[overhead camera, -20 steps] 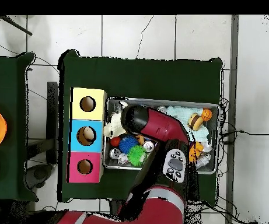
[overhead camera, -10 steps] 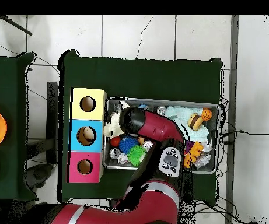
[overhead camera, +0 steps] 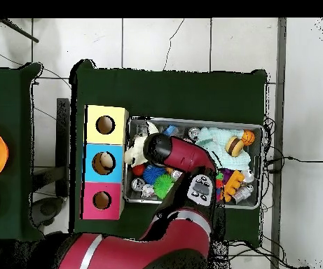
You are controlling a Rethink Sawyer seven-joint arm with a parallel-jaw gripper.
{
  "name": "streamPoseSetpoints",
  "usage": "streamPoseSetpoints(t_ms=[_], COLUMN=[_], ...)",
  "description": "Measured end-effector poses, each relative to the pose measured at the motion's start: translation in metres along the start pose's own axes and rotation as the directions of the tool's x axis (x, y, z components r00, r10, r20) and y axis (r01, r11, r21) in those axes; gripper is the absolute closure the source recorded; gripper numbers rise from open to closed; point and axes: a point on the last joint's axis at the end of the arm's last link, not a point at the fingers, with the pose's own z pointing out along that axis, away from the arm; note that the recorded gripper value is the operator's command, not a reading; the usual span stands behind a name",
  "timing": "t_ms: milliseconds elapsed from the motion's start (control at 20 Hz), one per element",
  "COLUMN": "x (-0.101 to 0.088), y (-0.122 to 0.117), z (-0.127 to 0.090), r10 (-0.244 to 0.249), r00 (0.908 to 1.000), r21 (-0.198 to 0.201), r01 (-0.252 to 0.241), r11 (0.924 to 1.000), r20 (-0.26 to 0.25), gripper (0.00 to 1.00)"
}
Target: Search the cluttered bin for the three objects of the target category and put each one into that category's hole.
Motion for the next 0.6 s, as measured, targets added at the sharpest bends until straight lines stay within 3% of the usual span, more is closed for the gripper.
streamPoseSetpoints(t_ms=[600], x=[0.001], y=[-0.006], z=[0.014], r10=[0.006], r00=[1.0], r21=[0.007], r01=[-0.006], r11=[1.0], r20=[0.002], gripper=[0.0])
